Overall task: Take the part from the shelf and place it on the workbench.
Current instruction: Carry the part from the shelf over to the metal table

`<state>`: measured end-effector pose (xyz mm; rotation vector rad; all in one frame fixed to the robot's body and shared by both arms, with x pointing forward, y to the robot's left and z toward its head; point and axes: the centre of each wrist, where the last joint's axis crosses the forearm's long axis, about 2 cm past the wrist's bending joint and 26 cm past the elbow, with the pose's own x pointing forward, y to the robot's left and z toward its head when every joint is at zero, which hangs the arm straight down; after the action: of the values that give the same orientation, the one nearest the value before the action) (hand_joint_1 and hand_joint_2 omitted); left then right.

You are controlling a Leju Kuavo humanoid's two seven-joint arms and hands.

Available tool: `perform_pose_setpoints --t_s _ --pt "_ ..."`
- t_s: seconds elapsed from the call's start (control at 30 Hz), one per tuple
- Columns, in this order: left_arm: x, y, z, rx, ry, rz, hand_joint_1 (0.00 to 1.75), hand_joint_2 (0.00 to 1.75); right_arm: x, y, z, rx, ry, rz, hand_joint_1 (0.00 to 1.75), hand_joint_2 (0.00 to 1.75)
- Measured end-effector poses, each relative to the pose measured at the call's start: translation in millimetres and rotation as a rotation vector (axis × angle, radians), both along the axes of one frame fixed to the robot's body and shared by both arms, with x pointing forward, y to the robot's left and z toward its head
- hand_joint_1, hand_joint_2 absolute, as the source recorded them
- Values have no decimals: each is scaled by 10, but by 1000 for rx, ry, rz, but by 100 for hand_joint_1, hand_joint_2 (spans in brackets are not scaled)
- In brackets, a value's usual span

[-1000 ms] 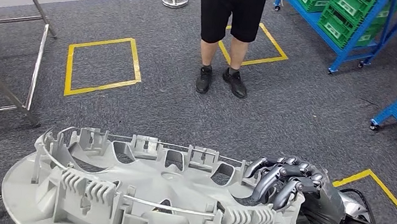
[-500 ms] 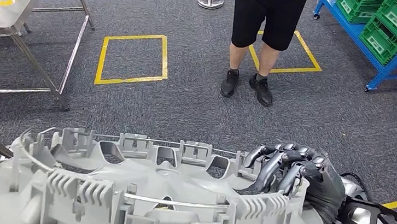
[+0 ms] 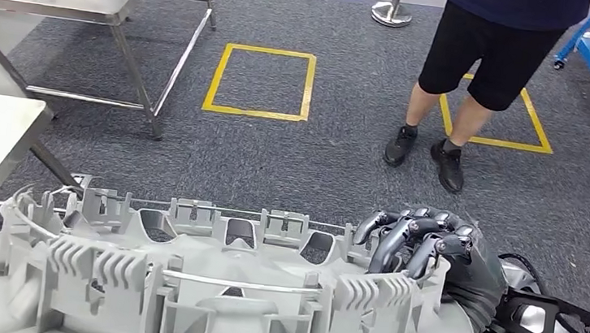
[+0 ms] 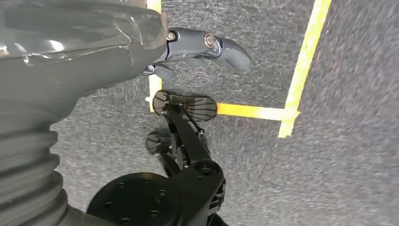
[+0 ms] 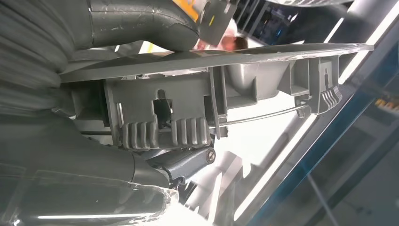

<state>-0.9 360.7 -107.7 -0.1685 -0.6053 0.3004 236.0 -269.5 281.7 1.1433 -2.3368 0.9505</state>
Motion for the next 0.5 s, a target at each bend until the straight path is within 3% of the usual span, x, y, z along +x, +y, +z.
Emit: perform_pose_setpoints --t_s 0.23,0.5 --pt "-91 68 5 42 -4 -4 0 175 -111 24 46 8 -26 -1 175 175" --pt "-60 73 11 -5 -61 4 0 175 -163 26 55 19 -26 -3 175 175"
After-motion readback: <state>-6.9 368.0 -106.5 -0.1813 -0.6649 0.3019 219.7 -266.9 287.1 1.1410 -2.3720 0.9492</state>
